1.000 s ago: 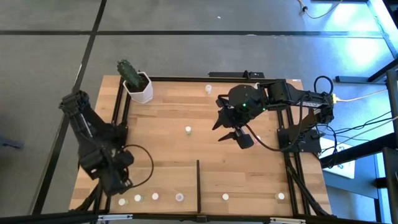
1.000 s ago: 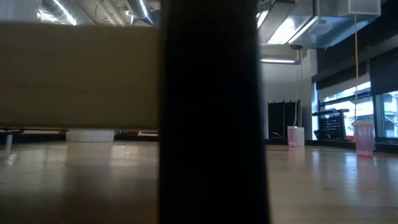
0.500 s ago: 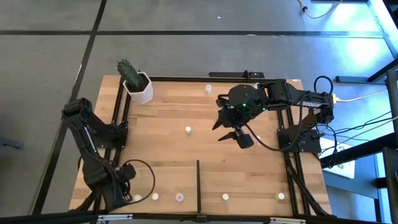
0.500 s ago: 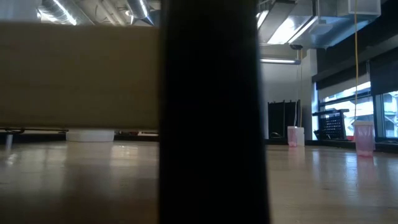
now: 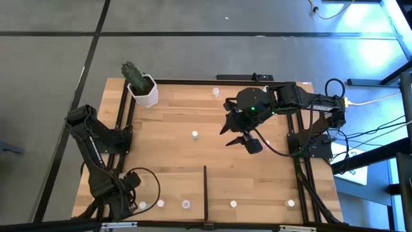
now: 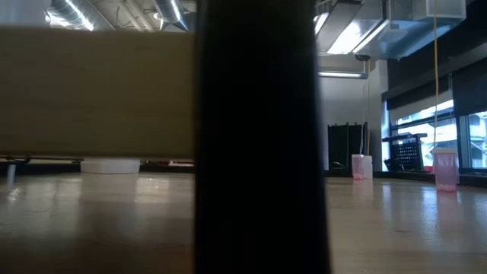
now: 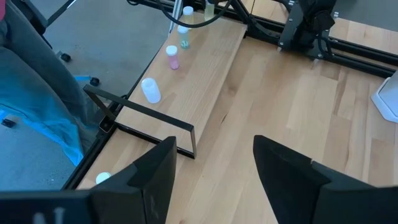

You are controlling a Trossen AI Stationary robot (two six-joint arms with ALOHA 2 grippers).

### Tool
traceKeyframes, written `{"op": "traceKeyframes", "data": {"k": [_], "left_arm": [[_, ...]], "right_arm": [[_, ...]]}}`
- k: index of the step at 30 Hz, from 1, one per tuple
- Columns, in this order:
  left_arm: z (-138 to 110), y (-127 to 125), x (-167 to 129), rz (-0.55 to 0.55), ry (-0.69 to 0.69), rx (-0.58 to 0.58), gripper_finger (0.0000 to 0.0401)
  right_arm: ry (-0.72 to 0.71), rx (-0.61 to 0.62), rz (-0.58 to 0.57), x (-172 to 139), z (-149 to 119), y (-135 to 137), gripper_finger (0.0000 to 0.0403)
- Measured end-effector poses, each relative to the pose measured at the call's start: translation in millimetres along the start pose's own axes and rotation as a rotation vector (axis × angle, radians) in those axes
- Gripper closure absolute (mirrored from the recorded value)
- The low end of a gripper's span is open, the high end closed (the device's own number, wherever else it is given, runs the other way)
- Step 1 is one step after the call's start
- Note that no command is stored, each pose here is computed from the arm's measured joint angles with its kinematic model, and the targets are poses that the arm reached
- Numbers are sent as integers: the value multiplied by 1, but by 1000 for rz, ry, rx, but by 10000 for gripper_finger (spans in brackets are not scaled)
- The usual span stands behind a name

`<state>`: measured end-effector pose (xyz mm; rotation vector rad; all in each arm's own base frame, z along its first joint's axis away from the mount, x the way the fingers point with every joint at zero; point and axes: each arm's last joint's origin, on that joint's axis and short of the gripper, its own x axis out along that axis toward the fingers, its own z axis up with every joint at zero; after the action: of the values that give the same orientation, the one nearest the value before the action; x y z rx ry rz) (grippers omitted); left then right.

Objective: Pick and place medicine bottles onto shelf by color

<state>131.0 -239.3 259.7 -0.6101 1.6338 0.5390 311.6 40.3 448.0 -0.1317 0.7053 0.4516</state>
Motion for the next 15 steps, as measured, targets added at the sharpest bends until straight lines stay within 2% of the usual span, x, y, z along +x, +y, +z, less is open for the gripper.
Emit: {"op": "traceKeyframes", "data": {"k": [15], "left_arm": [[1,-2,1,-19,13,-31,286]], "right_arm": [[0,0,0,0,0,0,187]]}}
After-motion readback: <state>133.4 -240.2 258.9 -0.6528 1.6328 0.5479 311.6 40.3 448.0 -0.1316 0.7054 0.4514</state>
